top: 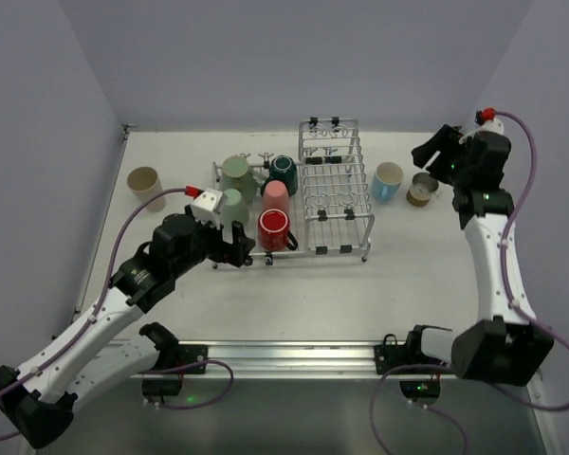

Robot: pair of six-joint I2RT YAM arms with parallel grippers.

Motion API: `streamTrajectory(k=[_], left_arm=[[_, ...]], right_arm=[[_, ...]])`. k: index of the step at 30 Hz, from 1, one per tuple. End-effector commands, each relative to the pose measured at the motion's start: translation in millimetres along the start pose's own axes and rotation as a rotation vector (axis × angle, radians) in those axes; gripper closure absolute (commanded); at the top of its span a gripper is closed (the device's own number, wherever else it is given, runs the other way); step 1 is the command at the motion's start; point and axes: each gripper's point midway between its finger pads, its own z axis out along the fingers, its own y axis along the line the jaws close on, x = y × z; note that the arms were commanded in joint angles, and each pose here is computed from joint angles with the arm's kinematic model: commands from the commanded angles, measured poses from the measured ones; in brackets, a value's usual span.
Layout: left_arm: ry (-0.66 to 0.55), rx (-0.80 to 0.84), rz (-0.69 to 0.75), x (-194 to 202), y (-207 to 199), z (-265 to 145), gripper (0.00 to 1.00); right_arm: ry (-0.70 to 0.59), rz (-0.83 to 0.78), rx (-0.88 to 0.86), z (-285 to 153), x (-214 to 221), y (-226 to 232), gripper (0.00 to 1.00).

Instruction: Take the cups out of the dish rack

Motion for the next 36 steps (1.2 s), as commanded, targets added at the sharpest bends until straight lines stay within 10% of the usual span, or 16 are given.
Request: streamTrajectory(k=[1, 10, 36], left_arm=[[-0.012, 0.139, -0.012, -23, -34, 15, 0.0], [0.106, 0.101, 0.128, -6, -41, 68, 0.0], [0.155, 0.18, 0.42, 1, -33, 125, 0.0]], right_arm=[[-0.066, 0.056, -0.249, -33, 12, 38, 0.3], [-0.1, 0.066, -0.477, -101, 63, 57, 0.07], [-0.057, 0.002, -0.602, -126, 78, 73, 0.01]])
